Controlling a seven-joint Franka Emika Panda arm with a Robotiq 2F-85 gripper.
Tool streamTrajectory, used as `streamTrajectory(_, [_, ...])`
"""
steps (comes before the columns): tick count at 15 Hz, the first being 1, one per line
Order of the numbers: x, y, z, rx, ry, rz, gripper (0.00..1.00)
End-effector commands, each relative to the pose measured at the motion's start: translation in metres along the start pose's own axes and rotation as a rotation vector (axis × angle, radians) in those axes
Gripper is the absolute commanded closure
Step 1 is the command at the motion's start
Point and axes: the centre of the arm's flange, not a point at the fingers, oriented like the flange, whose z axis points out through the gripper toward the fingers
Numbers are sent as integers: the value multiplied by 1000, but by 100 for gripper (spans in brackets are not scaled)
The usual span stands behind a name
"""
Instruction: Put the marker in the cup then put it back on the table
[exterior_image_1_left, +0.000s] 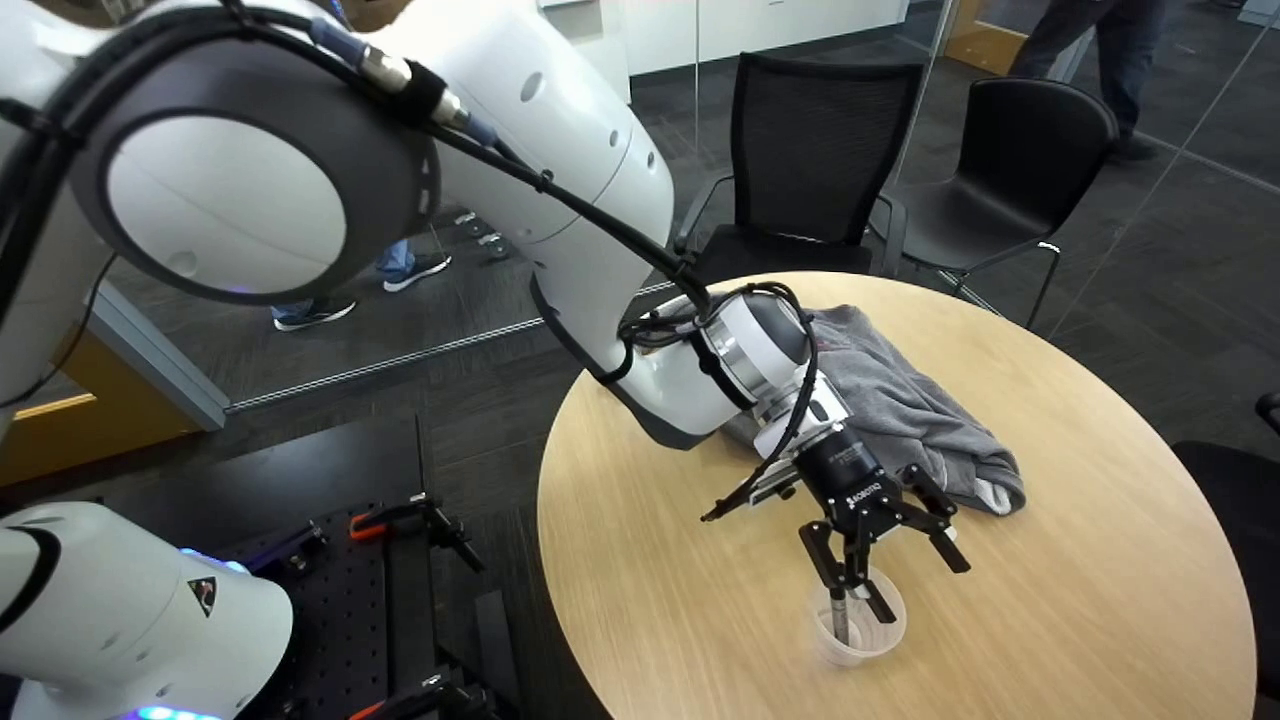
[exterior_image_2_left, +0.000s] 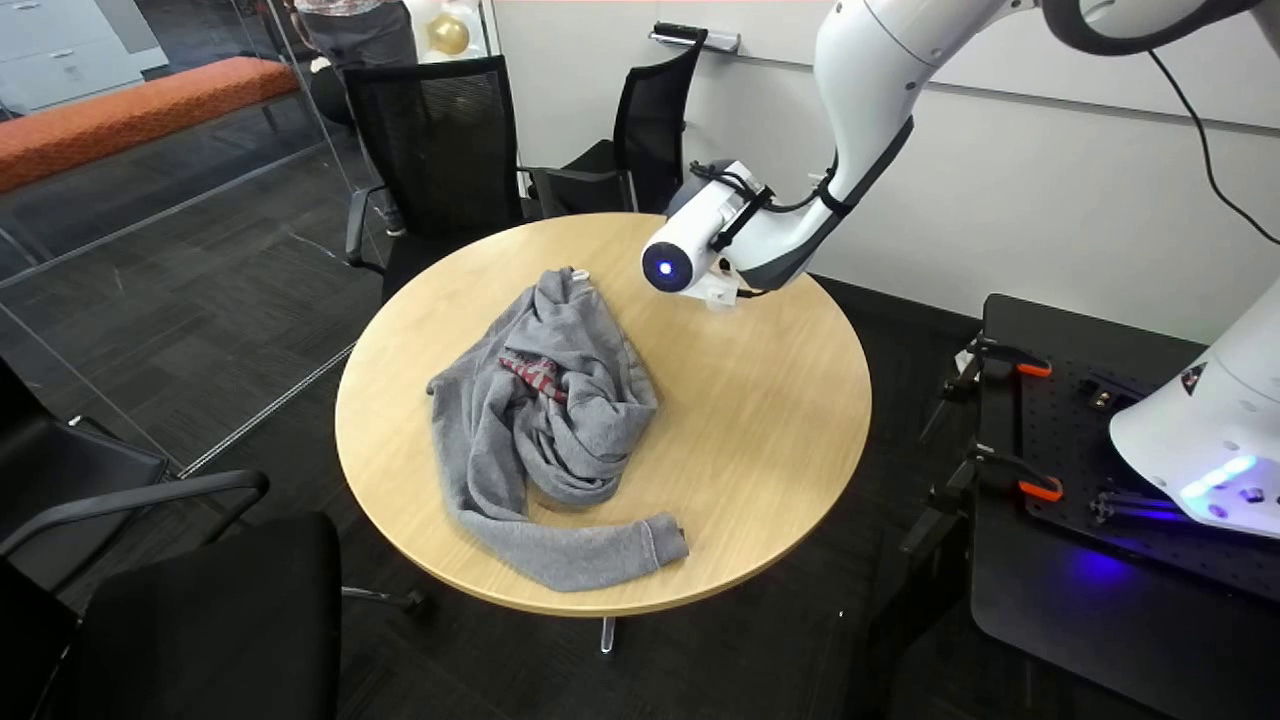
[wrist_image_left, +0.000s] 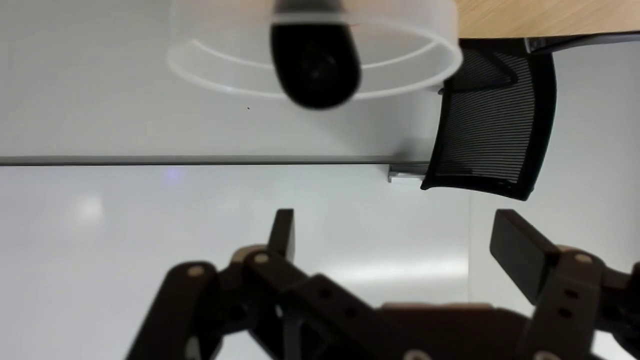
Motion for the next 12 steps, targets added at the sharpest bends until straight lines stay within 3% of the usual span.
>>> streamTrajectory(1, [32,16,-28,12,8,50,0])
streamTrajectory(8, [88,32,-59,17,-11,72,0])
streamTrajectory(12, [113,49,-69,25,-66,52,0])
